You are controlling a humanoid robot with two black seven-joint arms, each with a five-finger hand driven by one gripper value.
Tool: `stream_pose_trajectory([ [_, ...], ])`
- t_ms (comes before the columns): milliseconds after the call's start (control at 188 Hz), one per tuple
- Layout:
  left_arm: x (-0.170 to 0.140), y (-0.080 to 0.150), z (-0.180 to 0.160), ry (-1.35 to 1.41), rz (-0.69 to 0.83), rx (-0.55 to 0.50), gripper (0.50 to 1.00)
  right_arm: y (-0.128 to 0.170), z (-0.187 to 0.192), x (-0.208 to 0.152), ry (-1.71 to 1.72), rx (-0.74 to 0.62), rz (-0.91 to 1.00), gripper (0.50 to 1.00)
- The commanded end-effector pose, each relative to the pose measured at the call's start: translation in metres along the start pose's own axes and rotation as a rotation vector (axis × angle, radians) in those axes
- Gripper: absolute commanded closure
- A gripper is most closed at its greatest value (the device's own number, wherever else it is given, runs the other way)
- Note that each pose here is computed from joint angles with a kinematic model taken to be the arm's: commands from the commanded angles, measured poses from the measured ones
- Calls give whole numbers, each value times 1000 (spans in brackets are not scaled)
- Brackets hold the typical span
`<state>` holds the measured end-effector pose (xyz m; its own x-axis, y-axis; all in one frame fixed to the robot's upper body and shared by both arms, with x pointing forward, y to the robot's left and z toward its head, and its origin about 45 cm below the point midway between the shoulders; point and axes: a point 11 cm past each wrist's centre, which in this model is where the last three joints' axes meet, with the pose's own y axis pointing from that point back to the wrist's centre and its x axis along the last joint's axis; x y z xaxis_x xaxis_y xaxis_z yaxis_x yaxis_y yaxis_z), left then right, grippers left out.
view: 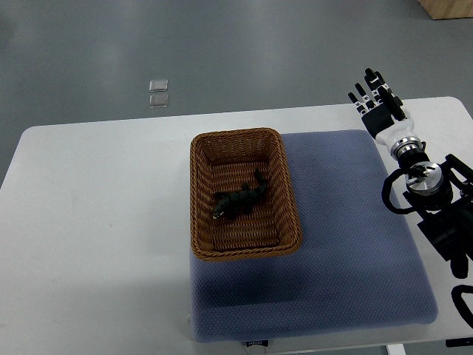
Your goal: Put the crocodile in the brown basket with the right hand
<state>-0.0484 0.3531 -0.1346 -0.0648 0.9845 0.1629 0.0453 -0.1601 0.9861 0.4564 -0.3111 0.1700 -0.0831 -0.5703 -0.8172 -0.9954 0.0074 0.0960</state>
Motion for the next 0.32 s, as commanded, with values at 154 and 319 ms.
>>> stream_pose_trajectory([
  [154, 0, 0, 0, 2, 0, 0, 500, 0, 4, -2, -12, 1, -3, 560],
  [319, 0, 0, 0, 5, 0, -1, 500, 0, 15, -5, -27, -13, -10, 560],
])
